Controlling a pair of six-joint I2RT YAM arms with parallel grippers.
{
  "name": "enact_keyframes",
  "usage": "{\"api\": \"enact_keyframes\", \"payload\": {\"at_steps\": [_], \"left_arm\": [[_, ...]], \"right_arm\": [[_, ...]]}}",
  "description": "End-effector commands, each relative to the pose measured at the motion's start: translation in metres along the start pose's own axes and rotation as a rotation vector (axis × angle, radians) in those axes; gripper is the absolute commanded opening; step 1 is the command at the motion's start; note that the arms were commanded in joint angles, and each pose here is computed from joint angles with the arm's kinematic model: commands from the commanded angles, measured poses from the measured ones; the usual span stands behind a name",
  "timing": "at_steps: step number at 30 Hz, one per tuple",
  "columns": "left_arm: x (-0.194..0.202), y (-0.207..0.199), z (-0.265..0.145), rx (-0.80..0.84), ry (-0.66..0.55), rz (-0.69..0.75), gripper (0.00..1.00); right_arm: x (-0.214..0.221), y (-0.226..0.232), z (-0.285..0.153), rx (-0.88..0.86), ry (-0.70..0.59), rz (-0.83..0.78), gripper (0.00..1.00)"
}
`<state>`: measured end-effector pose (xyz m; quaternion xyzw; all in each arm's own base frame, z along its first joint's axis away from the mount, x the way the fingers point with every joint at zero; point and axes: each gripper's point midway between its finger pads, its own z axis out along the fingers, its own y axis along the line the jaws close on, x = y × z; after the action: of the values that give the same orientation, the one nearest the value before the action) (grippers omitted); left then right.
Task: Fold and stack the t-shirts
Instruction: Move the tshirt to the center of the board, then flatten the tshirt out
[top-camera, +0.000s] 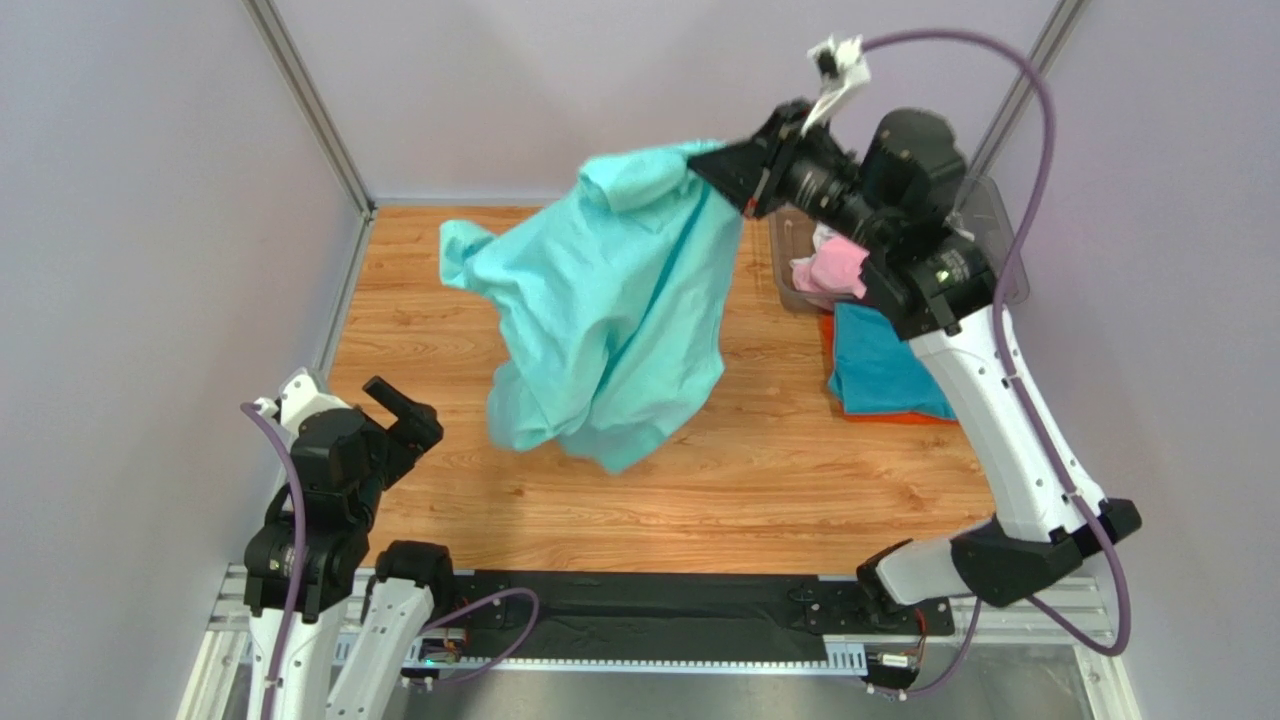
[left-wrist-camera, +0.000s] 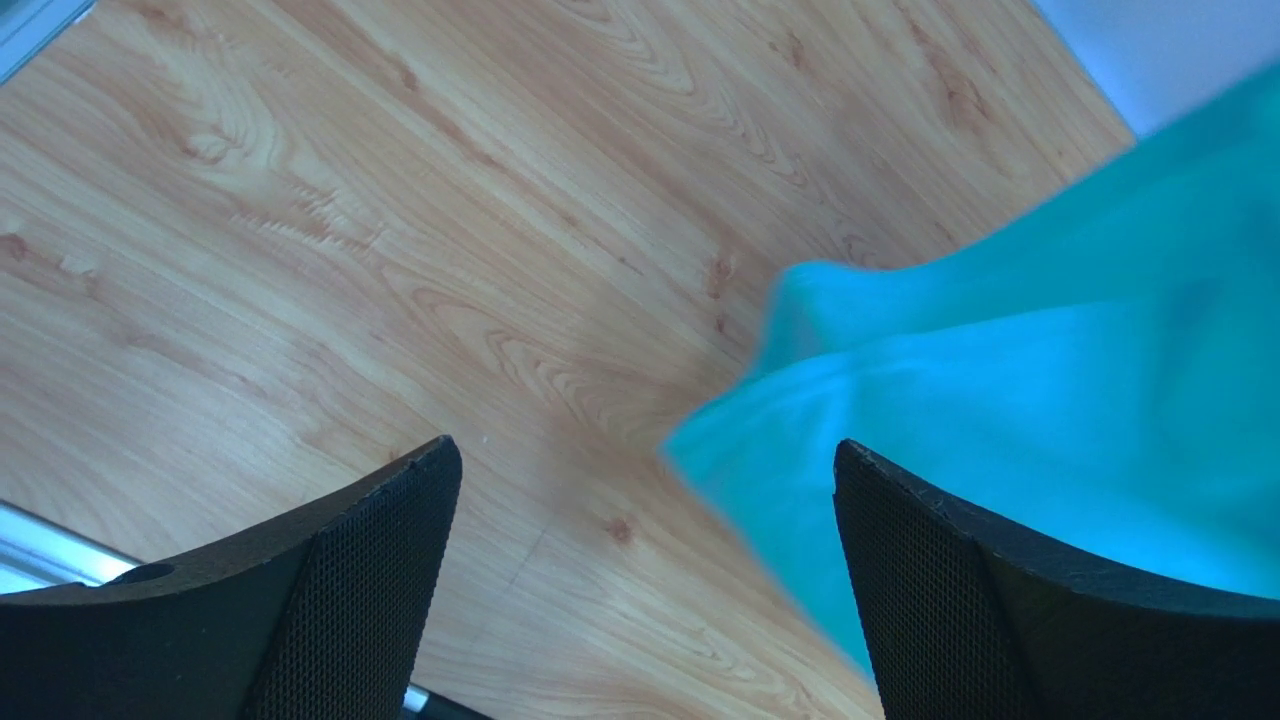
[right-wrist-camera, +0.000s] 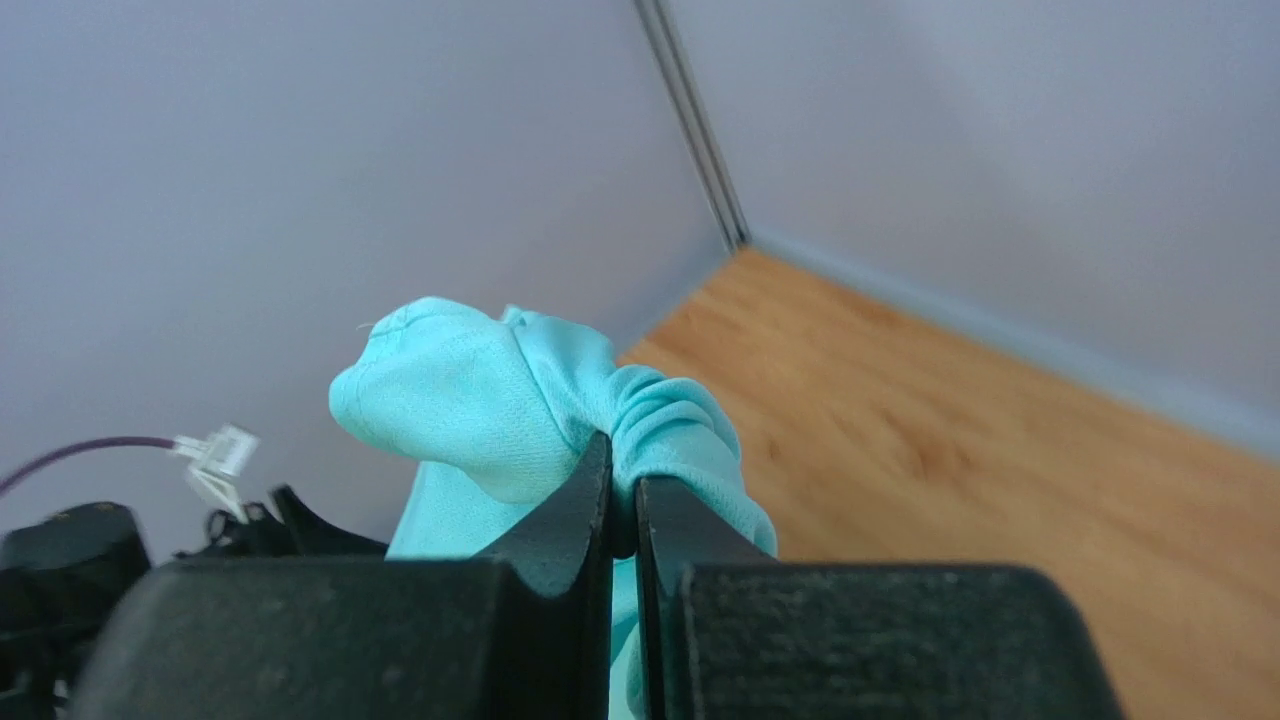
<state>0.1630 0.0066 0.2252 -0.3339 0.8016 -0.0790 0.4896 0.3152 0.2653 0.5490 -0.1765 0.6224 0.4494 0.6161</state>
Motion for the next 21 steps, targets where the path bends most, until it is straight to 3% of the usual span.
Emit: {"api": "enact_keyframes", "payload": {"at_steps": [1, 2, 3, 4, 5, 6, 8, 11, 12, 15, 21], "left_arm": [[0.001, 0.008, -0.008, -0.023, -0.001, -0.009, 1.0], [0.003, 0.008, -0.007, -0.022, 0.008, -0.009, 1.0], [0.005, 0.007, -0.005, -0.015, 0.012, -0.011, 1.0], [0.012, 0.008, 0.0, -0.018, 0.031, -0.005, 1.0], [0.019, 0.005, 0.003, 0.003, 0.062, 0.003, 1.0], [0.024, 0.003, 0.006, 0.016, 0.082, 0.008, 1.0], [0.046, -0.002, 0.019, 0.035, 0.173, 0.012, 1.0], [0.075, -0.009, 0.032, 0.059, 0.311, 0.019, 1.0], [0.081, -0.01, 0.036, 0.059, 0.342, 0.022, 1.0], [0.102, -0.009, 0.055, 0.026, 0.438, 0.025, 1.0], [0.104, -0.017, 0.088, -0.011, 0.458, 0.042, 0.99]], "right_arm": [[0.085, -0.079, -0.043, 0.35, 0.126, 0.036, 0.05], [0.1, -0.108, -0.06, 0.482, 0.126, 0.048, 0.07], [0.112, -0.118, -0.077, 0.543, 0.129, 0.067, 0.16], [0.169, -0.147, -0.094, 0.631, 0.233, 0.113, 0.2], [0.186, -0.162, -0.106, 0.681, 0.259, 0.146, 0.24], [0.207, -0.177, -0.12, 0.751, 0.298, 0.161, 0.37], [0.245, -0.193, -0.136, 0.813, 0.399, 0.181, 0.54], [0.273, -0.195, -0.148, 0.836, 0.491, 0.21, 0.81], [0.277, -0.193, -0.148, 0.825, 0.5, 0.217, 1.0], [0.297, -0.185, -0.152, 0.794, 0.551, 0.244, 1.0], [0.318, -0.19, -0.16, 0.806, 0.605, 0.221, 1.0]]}}
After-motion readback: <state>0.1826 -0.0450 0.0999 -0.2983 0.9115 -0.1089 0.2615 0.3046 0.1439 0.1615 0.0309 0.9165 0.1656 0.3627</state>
